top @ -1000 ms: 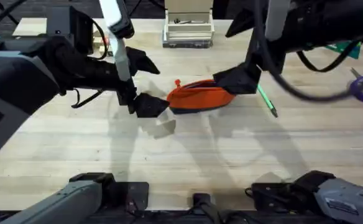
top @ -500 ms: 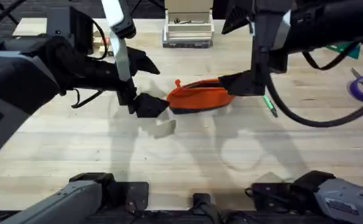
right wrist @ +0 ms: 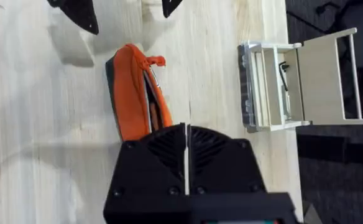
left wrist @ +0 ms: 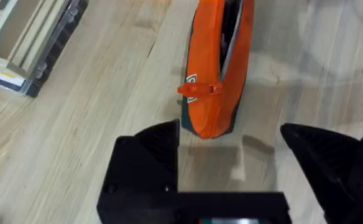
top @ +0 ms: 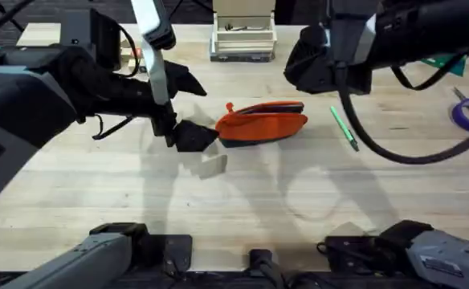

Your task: Unzip the bag, pick up the pens from the table one at a time and place them inside, then zip the bag closed.

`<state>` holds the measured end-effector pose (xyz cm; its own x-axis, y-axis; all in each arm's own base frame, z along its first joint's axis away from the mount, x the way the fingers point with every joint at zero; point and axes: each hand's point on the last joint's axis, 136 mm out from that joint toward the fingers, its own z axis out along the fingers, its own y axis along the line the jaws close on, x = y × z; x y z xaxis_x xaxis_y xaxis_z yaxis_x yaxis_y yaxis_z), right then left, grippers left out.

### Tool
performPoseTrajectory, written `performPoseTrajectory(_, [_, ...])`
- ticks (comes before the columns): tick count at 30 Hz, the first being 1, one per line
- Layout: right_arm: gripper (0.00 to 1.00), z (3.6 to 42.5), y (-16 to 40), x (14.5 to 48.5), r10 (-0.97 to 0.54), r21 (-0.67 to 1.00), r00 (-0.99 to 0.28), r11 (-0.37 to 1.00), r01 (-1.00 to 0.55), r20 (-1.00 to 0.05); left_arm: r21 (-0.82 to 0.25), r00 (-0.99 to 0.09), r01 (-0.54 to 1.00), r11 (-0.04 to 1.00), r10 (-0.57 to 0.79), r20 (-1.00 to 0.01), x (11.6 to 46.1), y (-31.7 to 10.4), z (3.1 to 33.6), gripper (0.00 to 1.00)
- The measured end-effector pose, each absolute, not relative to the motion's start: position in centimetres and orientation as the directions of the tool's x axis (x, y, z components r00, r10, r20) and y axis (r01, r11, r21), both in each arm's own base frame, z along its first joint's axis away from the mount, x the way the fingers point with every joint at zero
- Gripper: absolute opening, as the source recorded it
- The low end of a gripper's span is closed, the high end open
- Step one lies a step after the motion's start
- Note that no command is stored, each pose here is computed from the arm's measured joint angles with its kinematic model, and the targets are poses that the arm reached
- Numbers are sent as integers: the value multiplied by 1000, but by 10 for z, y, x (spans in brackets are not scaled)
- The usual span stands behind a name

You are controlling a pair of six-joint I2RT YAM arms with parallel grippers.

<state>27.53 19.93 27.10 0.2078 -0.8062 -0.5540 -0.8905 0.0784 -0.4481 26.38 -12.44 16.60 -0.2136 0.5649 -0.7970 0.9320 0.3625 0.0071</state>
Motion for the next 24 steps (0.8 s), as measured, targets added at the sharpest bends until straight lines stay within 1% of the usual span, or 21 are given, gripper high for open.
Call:
performPoseTrajectory(10, [31,271,199,275,-807,-447,207,78,-891,-554,7,-214,932,362,565,-797,264,-124,166,992])
performPoseTrajectory(15, [31,261,195,266,-821,-400,178,67,-914,-543,7,-214,932,362,565,-797,264,-124,166,992])
performPoseTrajectory(19, [31,244,195,267,-838,-340,142,55,-939,-527,7,-214,932,362,565,-797,264,-124,166,992])
performPoseTrajectory(24, [31,210,200,278,-862,-249,92,41,-968,-499,7,-214,932,362,565,-797,264,-124,166,992])
